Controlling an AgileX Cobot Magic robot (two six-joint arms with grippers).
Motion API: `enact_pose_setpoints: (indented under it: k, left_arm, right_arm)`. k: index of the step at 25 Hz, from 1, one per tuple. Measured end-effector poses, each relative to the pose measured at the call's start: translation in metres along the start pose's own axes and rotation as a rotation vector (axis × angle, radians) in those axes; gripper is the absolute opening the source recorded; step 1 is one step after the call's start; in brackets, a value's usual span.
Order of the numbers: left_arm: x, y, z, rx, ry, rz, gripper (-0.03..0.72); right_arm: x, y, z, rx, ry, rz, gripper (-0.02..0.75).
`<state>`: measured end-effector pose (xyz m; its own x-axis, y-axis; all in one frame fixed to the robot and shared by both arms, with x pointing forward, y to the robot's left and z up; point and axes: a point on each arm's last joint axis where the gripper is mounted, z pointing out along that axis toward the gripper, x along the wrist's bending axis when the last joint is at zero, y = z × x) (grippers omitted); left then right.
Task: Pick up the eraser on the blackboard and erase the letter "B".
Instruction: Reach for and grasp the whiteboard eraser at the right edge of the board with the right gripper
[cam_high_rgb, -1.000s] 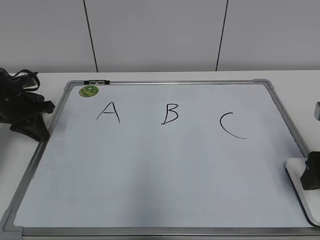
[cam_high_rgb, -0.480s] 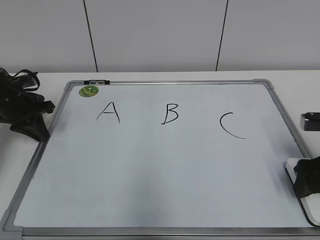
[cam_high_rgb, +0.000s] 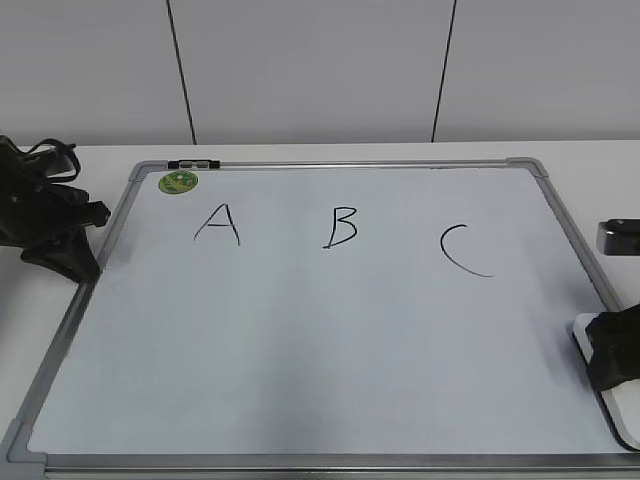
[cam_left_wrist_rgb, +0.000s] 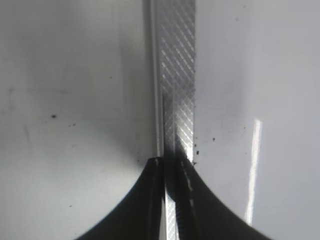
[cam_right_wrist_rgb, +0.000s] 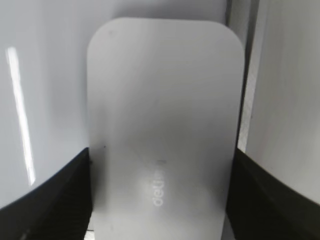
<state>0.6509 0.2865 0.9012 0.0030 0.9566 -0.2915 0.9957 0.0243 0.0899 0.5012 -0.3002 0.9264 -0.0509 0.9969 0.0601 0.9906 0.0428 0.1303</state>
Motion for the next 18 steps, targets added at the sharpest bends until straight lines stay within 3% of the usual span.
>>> enact_pose_setpoints:
  k: [13,18]
  left_arm:
    - [0.0,0.0,0.0,-0.002,0.0,0.0,0.031]
    - [0.0,0.0,0.0,-0.002,0.0,0.0,0.031]
  right_arm:
    - [0.006,0.03,-0.038,0.036,0.057,-0.006,0.538]
    - [0.034,0.052,-0.063,-0.01,0.083,-0.122,0.538]
